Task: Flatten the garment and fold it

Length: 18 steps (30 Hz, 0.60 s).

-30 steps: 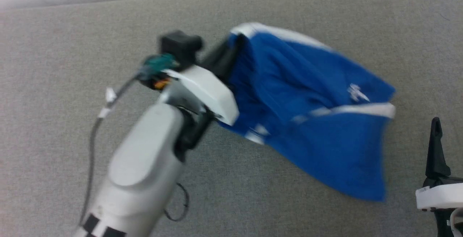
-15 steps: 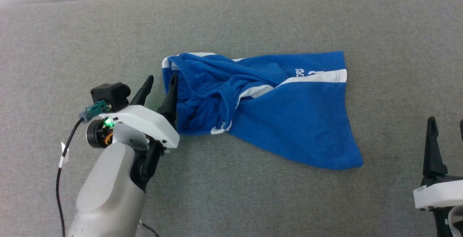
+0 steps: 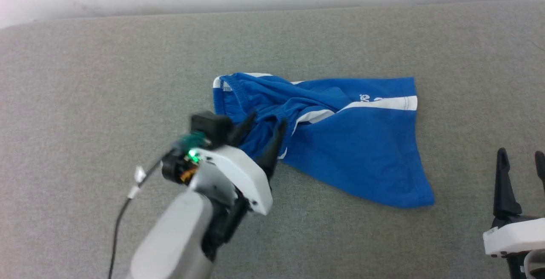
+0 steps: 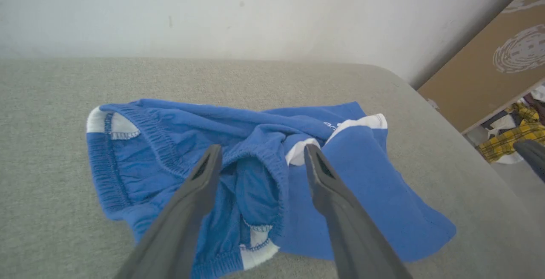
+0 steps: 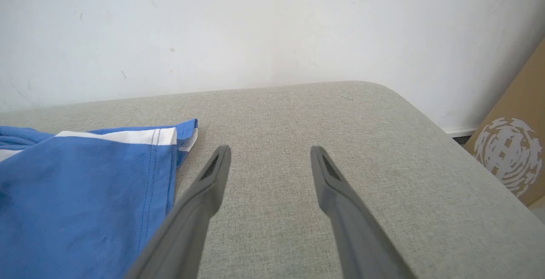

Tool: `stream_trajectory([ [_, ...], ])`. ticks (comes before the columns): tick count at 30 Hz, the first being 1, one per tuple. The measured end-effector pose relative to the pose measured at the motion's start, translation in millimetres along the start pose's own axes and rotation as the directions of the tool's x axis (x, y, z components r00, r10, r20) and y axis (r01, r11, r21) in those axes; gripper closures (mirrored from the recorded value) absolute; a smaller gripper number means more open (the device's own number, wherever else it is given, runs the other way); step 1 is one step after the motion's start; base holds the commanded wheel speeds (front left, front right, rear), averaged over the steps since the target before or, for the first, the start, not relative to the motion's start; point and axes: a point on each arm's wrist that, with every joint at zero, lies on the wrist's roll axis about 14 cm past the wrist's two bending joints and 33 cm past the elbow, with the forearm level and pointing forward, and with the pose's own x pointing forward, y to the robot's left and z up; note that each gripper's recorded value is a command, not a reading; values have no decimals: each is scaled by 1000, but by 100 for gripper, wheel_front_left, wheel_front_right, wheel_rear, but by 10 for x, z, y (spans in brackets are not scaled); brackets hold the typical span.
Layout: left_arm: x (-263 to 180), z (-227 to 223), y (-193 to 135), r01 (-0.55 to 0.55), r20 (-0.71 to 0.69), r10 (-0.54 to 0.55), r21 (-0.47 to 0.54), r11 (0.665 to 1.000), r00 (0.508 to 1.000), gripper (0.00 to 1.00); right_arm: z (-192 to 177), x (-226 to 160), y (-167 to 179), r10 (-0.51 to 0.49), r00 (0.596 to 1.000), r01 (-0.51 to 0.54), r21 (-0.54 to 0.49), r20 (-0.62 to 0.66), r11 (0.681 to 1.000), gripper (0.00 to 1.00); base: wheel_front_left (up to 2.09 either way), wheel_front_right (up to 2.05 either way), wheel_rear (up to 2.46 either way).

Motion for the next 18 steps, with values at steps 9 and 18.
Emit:
stream_trajectory([
  [9,30,-564,-22,-22,-199,26,25,999,980,0,-123,18,7,0,999,1,9,-34,1000,0,0,0,0],
  [18,101,-582,-26,-16,-193,8,-36,999,981,100,-185,26,-42,-17,999,18,22,-44,1000,0,0,0,0],
])
